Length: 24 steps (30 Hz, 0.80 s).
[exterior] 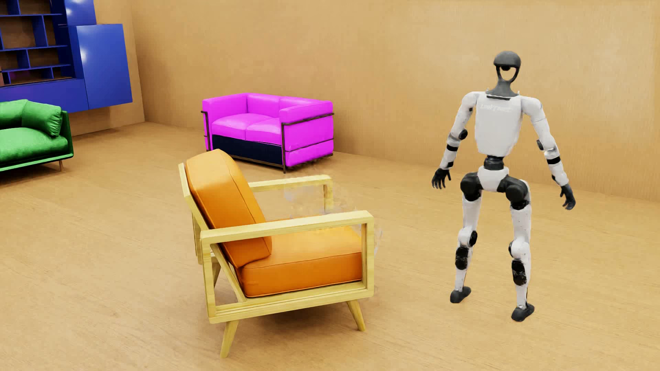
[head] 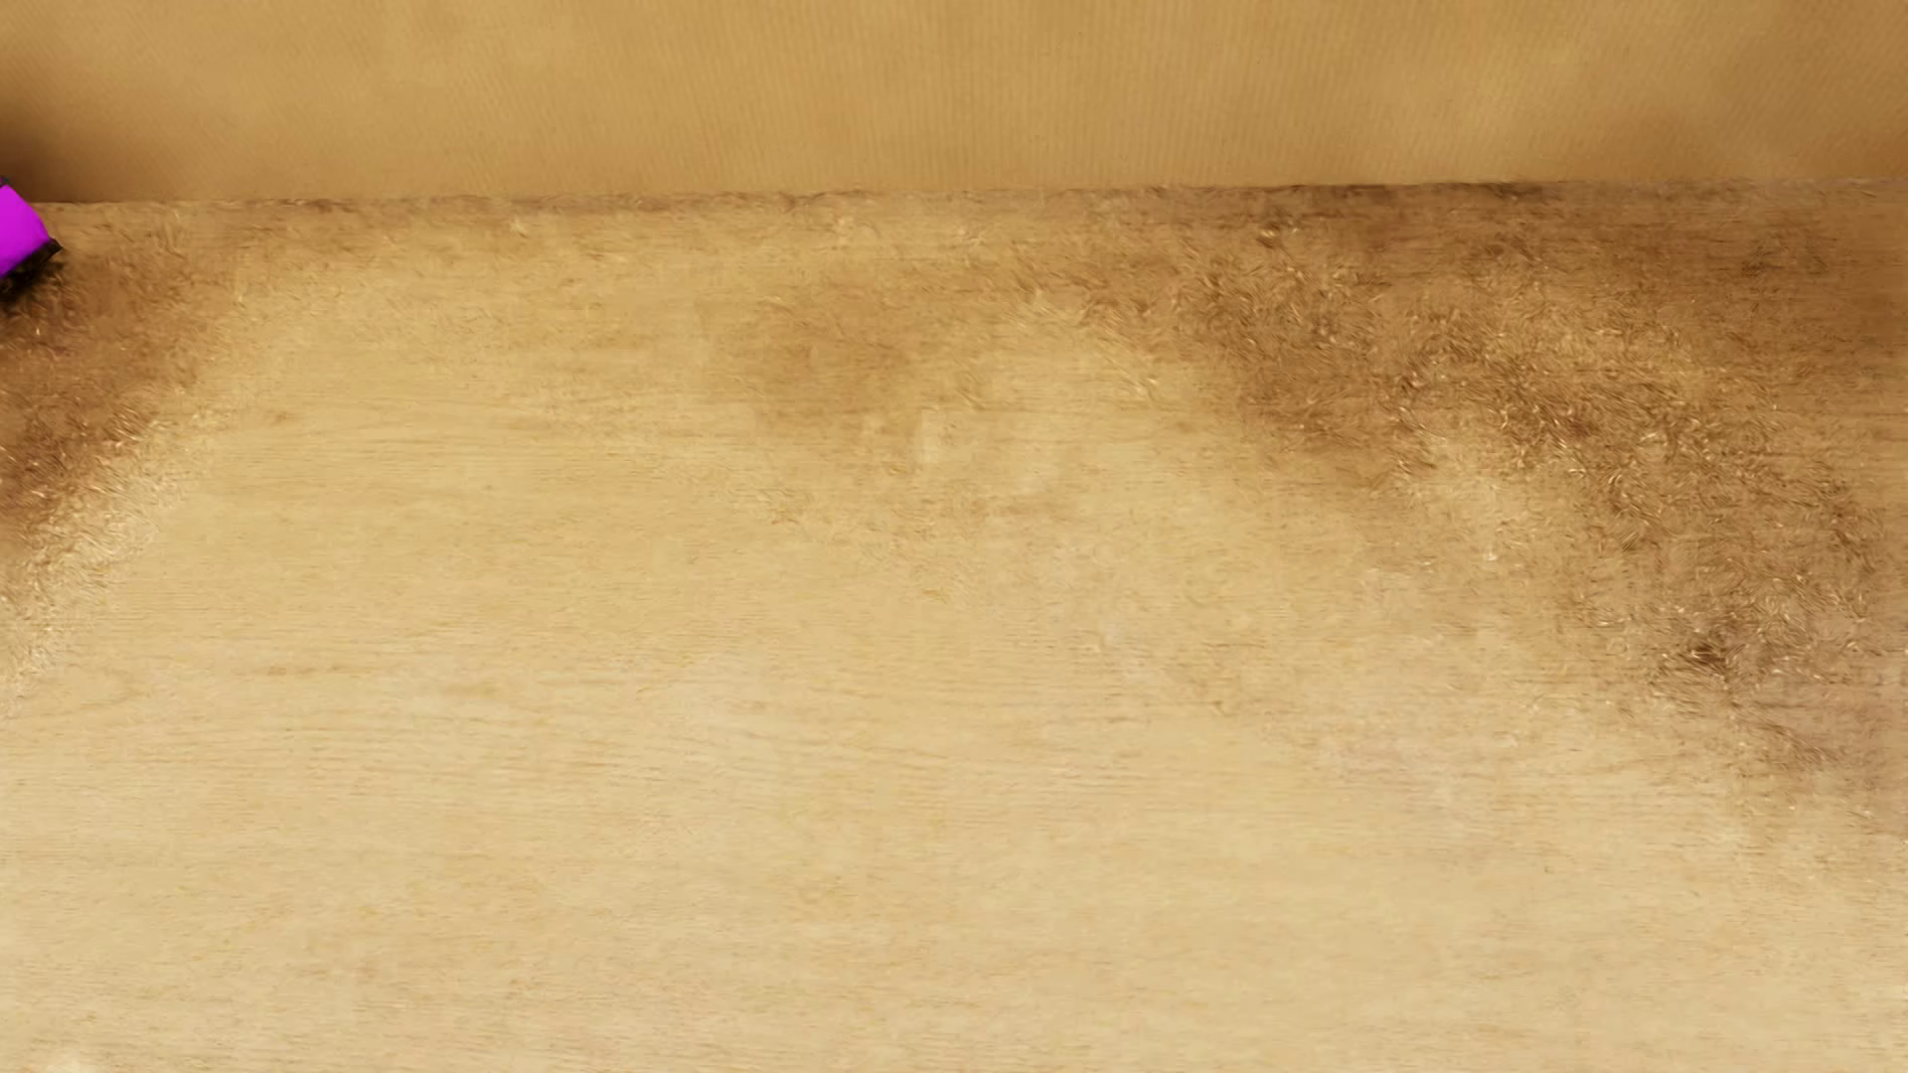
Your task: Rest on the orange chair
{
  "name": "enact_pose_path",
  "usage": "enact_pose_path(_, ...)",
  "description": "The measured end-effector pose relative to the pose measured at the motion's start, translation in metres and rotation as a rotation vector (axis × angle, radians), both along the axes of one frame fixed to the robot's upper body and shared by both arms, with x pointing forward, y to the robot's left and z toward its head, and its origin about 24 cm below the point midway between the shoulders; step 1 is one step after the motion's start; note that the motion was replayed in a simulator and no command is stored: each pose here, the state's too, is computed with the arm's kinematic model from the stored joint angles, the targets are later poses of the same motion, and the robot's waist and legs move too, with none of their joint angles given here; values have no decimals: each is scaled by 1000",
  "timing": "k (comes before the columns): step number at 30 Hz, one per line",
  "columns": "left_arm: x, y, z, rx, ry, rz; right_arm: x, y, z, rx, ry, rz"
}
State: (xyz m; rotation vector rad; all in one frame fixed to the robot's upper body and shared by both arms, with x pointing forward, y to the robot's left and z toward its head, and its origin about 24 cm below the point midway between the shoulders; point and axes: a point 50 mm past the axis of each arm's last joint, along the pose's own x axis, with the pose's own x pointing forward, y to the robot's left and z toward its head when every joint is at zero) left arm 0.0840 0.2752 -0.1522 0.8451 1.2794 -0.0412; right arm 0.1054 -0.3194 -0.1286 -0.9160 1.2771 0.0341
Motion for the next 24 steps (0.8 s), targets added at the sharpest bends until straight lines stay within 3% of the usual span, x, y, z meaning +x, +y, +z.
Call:
enact_pose_path(11, 12, 1, 3, 6, -26, -35, 2, 12, -4, 48, 1, 69)
enact_pose_path(17, 28, -19, 1, -63, -63, -99, 3, -6, 6, 6, 20, 131)
enact_pose_path(24, 10, -4, 1, -63, -21, -37, -4, -9, 6, 5, 4, 117)
